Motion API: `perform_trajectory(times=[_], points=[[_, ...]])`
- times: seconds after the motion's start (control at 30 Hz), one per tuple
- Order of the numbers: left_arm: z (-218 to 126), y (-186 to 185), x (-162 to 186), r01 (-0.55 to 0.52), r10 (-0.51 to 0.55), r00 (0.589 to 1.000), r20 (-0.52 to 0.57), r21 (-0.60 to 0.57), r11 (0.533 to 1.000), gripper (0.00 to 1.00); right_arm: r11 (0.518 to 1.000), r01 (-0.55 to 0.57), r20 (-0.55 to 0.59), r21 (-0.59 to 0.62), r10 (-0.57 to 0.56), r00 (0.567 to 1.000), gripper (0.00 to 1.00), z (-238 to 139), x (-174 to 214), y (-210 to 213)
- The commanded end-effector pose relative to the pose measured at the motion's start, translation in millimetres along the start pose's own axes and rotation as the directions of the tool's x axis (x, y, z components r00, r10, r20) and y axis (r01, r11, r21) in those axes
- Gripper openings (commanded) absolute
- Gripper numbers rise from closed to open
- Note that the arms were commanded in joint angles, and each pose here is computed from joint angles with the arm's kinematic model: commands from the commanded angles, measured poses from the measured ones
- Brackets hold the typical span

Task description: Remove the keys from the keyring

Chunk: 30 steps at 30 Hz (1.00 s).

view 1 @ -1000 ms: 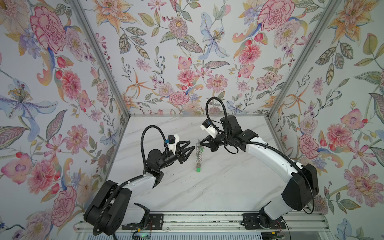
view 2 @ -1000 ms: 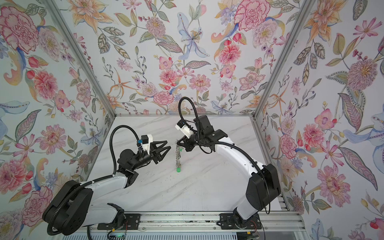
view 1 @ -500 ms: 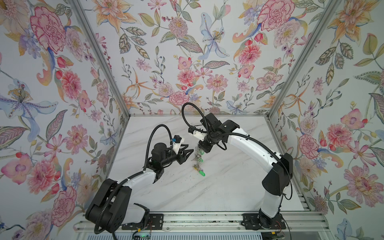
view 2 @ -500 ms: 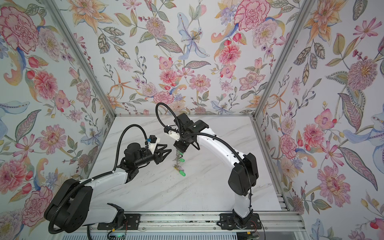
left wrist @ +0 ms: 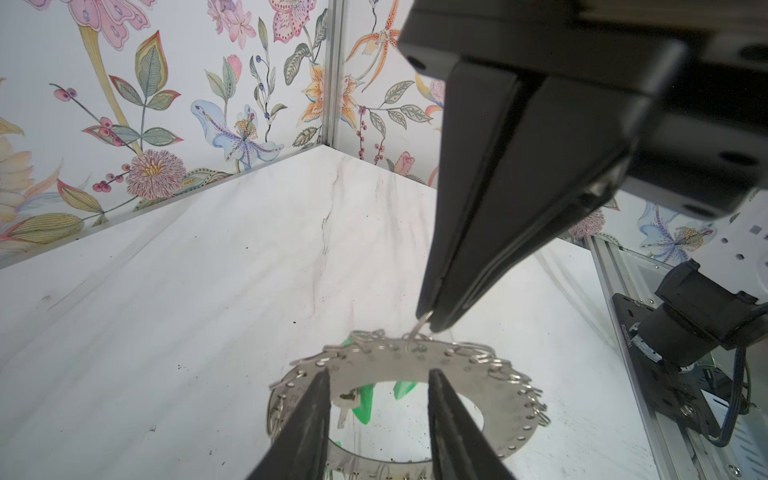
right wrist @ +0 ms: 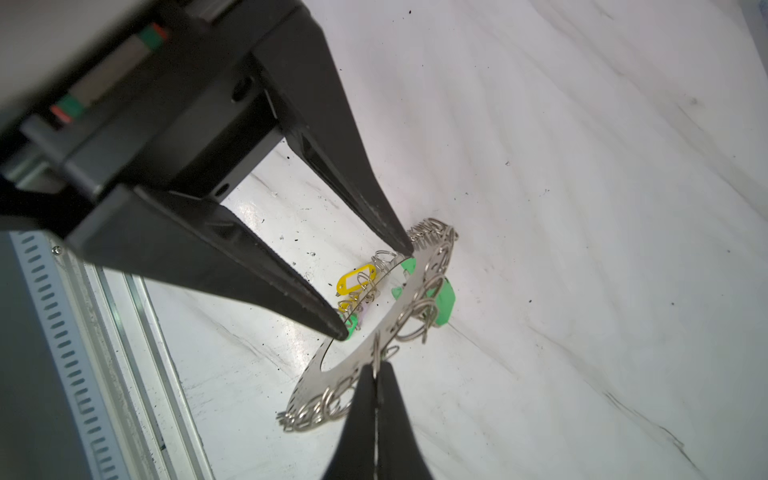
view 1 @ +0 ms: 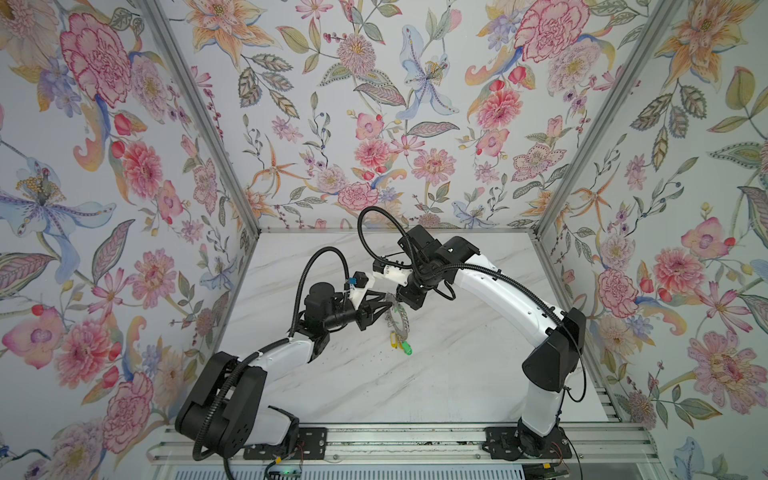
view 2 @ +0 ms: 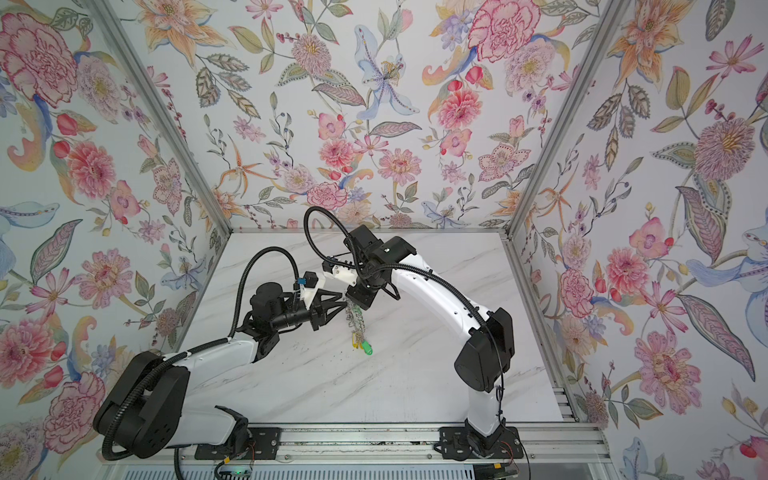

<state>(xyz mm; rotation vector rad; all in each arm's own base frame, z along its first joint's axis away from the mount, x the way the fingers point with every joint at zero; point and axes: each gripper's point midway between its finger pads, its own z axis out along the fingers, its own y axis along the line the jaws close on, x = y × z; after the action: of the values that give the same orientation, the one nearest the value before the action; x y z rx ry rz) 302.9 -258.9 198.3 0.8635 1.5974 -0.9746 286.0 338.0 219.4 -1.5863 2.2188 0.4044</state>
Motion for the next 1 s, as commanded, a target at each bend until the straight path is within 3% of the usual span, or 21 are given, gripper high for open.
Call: perform_trajectory(times=[0.0,0.5,0.97], points=[[-1.0,-11.3,-19.2,-0.063,0.061,0.997,0.038,0.064,0.996,0.36,0.998,0.044,0.031,-0.045,-0.042,0.999,0.0,-6.5,-10.0,10.5],[-3.1,-24.0,-32.1,-0.085,0.072,0.992,0.105,0.128,0.988,0.34,0.987,0.072,0.066,-0.145,-0.063,0.996,0.0,-1.6,-16.1,29.2],[-2.5,-26.4,-9.8,-0.048,0.039,0.997,0.062,0.14,0.989,0.28,0.984,0.086,0.109,-0.155,-0.069,0.992,0.0,-5.6,-24.3,28.6]])
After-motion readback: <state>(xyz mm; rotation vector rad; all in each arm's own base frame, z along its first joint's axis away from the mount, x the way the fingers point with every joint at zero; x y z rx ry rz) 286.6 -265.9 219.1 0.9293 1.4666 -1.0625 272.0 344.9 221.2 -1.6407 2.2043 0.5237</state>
